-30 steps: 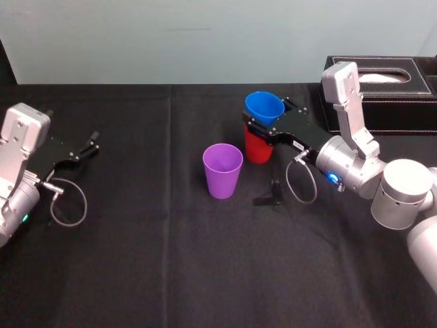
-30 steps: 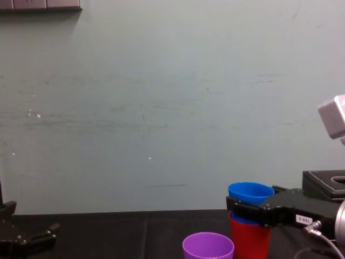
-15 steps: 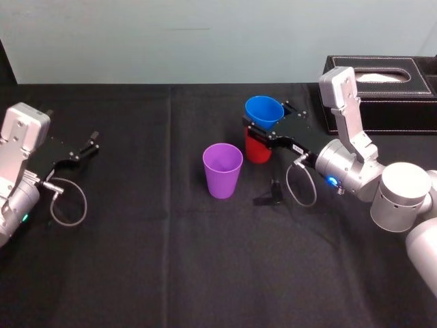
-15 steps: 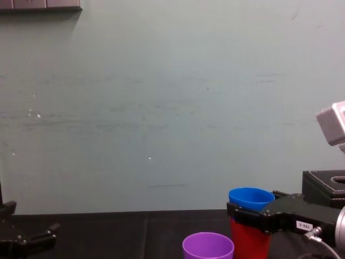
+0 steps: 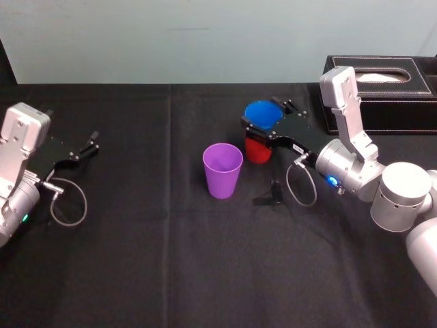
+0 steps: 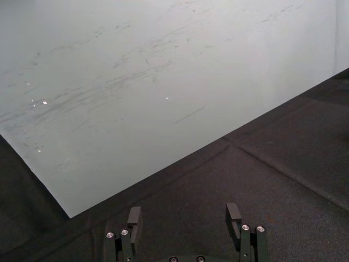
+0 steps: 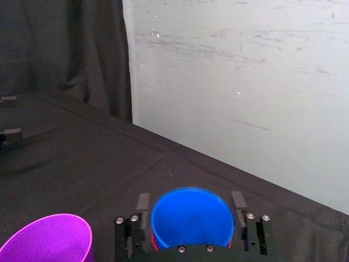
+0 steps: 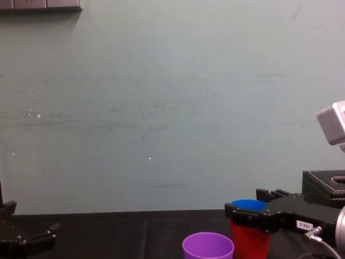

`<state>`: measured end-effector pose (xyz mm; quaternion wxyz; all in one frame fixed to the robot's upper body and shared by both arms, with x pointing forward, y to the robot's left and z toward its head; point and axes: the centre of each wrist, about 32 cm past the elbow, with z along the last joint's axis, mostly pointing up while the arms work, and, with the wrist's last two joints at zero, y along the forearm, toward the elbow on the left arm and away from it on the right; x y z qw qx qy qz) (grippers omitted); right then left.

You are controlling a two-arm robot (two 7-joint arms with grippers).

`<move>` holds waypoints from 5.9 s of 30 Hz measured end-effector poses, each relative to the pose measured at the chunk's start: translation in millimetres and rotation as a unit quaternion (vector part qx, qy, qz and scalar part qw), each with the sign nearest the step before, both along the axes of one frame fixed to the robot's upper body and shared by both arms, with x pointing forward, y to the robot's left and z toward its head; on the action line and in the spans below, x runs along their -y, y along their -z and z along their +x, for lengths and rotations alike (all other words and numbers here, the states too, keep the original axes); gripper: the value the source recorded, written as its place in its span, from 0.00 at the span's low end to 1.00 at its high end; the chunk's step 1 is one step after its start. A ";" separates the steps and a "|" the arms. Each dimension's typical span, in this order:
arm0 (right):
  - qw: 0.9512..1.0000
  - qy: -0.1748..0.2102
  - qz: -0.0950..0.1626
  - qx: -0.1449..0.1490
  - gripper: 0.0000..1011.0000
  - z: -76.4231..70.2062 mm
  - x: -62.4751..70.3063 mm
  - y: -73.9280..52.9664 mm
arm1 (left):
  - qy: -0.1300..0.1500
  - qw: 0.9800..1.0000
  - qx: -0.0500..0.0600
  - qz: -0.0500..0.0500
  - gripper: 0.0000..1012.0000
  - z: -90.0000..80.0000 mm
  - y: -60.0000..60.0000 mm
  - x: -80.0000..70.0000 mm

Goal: Stack the three plastic cups sequentially using one hand.

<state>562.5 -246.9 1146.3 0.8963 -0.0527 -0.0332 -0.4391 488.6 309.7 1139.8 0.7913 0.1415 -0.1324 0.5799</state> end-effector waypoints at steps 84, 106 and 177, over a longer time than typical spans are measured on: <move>0.998 -0.068 0.007 -0.001 0.99 -72.6 -33.8 40.5 | 0.000 1.000 0.000 0.000 0.99 0.0 0.0 0.0; 0.998 -0.065 0.019 0.006 0.99 -59.9 -44.8 41.0 | 0.000 1.000 0.000 0.000 0.99 0.0 0.0 0.0; 0.999 -0.034 0.026 0.031 0.71 -23.7 14.0 -81.2 | 0.000 1.000 0.000 0.000 0.99 0.0 0.0 0.0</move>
